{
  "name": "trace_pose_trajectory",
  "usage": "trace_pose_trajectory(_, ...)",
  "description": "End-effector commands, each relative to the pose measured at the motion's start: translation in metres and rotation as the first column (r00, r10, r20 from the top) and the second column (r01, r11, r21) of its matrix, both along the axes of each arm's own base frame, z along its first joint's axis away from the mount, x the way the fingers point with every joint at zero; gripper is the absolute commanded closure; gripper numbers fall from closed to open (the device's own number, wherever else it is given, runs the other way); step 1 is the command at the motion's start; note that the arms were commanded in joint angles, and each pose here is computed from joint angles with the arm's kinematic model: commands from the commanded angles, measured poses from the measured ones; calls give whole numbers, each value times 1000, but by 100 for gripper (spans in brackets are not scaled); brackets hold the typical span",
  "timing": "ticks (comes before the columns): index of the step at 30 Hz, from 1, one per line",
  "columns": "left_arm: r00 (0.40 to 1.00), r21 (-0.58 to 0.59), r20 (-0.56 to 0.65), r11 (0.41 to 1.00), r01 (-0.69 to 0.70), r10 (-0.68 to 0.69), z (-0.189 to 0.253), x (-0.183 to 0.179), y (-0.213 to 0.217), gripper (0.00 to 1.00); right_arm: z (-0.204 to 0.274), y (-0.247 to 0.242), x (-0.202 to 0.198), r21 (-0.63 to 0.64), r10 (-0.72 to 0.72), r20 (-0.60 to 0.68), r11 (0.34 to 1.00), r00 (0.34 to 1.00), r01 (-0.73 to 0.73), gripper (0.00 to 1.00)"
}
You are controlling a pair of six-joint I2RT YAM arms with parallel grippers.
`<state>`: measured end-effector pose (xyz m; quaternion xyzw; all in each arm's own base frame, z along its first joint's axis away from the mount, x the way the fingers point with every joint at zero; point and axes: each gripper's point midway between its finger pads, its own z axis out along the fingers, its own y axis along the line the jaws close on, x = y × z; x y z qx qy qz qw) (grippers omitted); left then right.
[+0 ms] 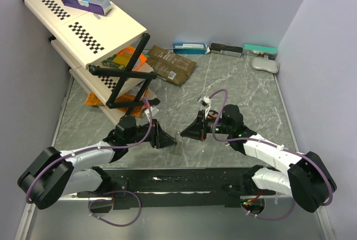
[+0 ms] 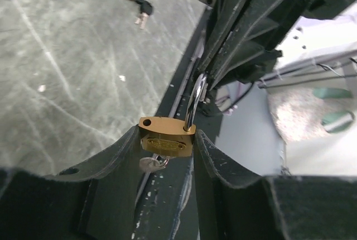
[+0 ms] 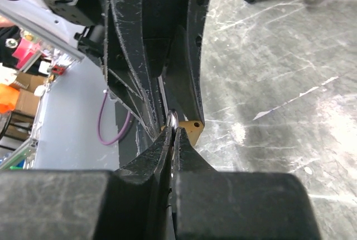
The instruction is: Unlock with the key
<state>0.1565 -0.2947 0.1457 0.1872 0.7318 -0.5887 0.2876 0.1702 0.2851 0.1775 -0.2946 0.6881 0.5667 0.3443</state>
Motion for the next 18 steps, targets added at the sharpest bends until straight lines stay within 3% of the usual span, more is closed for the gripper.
trace_pose_trajectory(1, 987, 14, 84, 990, -139, 137, 17, 31, 1, 99, 12, 10, 0, 1, 30, 33, 1000, 999, -30, 100)
trace_pose_trajectory(7, 972, 109, 96, 968, -226, 216, 8, 44, 2, 99, -2, 14, 10, -47, -28, -19, 999, 999, 27, 100)
trace_pose_trajectory(18, 927, 327, 141, 867, -375, 348, -23, 58, 6, 99, -35, 21, 35, -162, -182, -136, 974, 974, 160, 100)
